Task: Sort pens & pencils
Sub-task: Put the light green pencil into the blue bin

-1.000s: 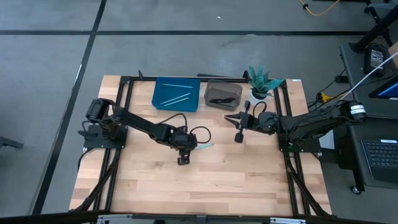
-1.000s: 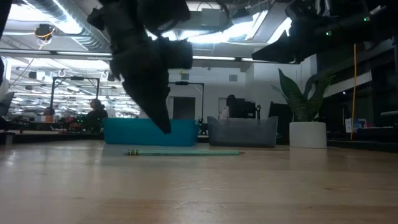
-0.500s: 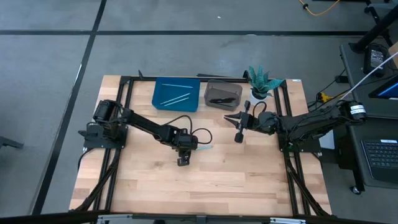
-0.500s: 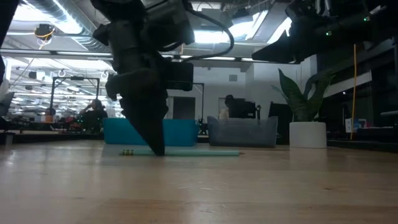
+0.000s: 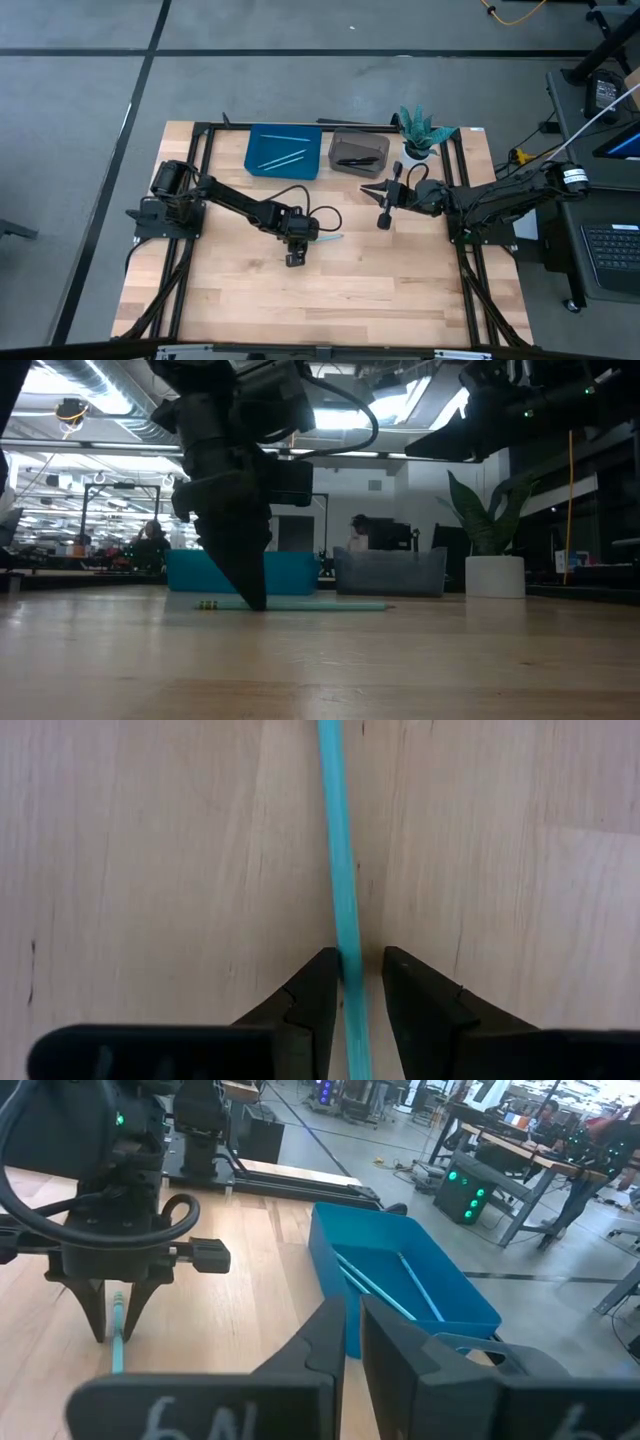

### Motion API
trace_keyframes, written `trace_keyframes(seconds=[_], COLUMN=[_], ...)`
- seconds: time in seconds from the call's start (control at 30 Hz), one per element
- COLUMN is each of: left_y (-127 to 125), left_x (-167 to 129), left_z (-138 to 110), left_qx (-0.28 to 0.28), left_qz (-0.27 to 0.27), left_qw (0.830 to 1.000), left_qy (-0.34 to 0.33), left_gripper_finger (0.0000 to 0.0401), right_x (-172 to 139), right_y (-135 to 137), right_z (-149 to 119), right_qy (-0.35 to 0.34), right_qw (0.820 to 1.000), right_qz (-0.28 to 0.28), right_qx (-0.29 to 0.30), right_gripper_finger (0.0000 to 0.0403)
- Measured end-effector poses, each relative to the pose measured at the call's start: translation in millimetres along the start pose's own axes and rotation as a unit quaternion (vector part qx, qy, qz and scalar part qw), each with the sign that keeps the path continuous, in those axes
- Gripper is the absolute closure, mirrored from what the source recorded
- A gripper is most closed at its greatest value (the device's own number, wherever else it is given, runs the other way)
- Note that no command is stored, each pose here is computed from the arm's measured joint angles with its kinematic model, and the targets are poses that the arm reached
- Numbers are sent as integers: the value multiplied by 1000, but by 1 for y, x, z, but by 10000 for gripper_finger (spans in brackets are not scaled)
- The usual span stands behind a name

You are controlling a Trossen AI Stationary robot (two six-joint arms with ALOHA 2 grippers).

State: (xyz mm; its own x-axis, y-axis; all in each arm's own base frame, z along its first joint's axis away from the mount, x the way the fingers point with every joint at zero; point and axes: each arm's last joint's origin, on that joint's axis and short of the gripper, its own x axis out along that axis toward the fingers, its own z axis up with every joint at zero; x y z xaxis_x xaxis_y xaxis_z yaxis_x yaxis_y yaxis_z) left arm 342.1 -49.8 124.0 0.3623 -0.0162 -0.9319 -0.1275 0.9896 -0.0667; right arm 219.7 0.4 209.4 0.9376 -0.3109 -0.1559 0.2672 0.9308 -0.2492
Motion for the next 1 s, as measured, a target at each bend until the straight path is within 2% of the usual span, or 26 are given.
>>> trace_keyframes(seconds=[0.47,0.87,1.0], left_y=[0,0,0], left_x=[1,1,1], left_z=[-1,-2,-2], left_qx=[1,1,2], left_qz=[0,1,1], left_qw=[1000,1000,1000], left_qy=[6,6,6], left_gripper_finger=[321,378,385], right_x=[0,0,0], right_y=[0,0,0], right_z=[0,0,0], right_qy=[0,-1,-1], right_qw=[1000,1000,1000], right_qz=[0,1,1], right_qx=[0,1,1], right_gripper_finger=[366,366,366])
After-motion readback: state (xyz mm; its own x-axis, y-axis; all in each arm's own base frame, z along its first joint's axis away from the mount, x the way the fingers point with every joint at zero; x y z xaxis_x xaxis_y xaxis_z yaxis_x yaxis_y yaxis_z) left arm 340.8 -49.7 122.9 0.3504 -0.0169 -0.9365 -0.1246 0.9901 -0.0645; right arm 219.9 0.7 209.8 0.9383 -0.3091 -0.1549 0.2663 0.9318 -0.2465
